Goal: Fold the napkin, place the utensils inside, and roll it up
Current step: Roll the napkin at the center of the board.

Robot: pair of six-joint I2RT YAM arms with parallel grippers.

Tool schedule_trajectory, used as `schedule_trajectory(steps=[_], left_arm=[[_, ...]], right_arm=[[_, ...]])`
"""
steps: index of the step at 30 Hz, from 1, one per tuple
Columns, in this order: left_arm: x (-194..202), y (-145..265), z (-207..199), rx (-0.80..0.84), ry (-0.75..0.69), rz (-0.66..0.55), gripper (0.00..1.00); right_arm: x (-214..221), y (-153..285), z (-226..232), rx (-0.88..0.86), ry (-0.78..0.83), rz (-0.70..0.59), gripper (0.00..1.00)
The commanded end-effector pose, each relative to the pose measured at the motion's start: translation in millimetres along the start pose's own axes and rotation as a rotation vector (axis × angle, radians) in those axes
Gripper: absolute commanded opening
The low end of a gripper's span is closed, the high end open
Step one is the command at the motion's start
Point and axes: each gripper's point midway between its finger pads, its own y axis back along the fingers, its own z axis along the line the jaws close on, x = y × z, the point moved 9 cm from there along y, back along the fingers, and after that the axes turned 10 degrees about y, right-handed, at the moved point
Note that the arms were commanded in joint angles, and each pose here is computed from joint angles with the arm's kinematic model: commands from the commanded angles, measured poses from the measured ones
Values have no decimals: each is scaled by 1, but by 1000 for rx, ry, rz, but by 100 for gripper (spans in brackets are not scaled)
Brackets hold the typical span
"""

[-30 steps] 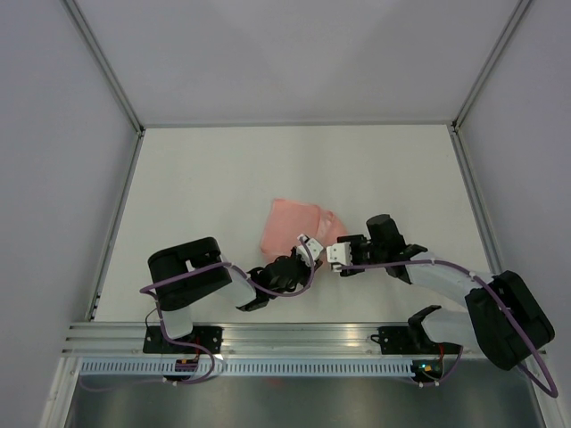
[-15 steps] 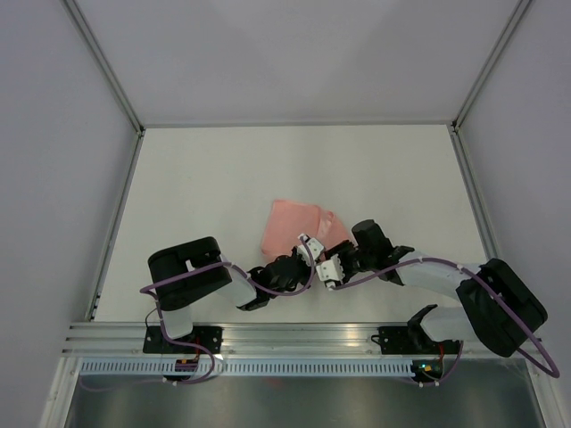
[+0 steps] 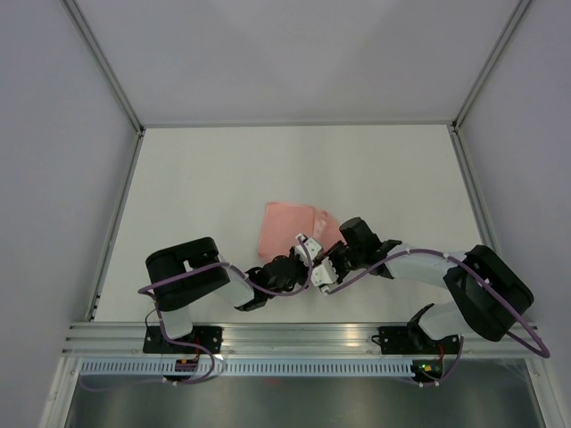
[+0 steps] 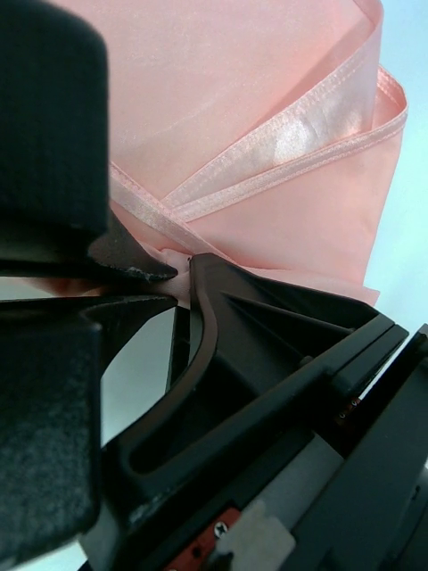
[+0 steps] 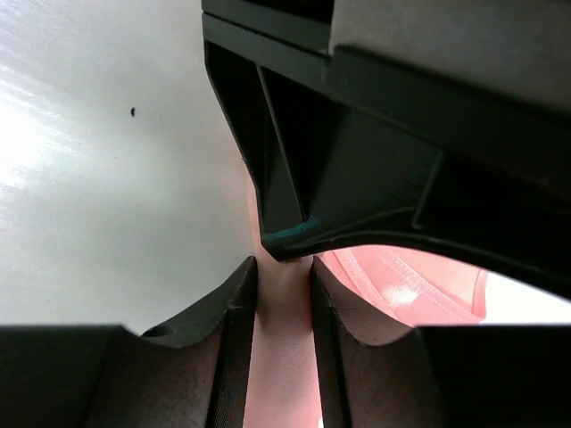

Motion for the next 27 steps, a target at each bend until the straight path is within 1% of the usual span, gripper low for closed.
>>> schedule_trajectory(steps=[1, 2, 4, 7, 9, 11, 12, 14, 15, 16, 19, 24, 27], left_arm=[[67, 32, 15, -8, -72, 355, 2], [66, 32, 15, -10, -72, 352, 2], [64, 32, 16, -18, -69, 345, 2], [58, 33, 18, -56, -63, 315, 2], [54, 34, 20, -81, -60, 293, 4], [47, 33, 20, -105, -57, 264, 17], [45, 33, 20, -113, -50, 257, 28], [38, 33, 20, -123, -45, 230, 38], [35, 32, 20, -125, -44, 221, 46], [33, 32, 20, -133, -43, 217, 50], [24, 30, 18, -138, -37, 188, 60], [7, 28, 15, -158, -19, 129, 66], [-10, 30, 17, -178, 0, 69, 72]], right_arm=[[8, -7, 35, -179, -33, 83, 35], [6, -8, 38, -189, -23, 89, 32], [4, -8, 41, -209, -14, 95, 30], [2, -9, 43, -246, -8, 110, 22], [2, -9, 44, -275, -12, 125, 17], [1, -11, 43, -286, -16, 132, 13], [1, -10, 43, -291, -27, 140, 12], [1, -10, 44, -298, -35, 149, 10], [0, -10, 44, -301, -45, 152, 10], [1, -10, 44, -304, -51, 159, 10], [1, -10, 44, -311, -73, 174, 8], [3, -10, 45, -332, -106, 204, 7], [5, -11, 45, -360, -139, 229, 6]])
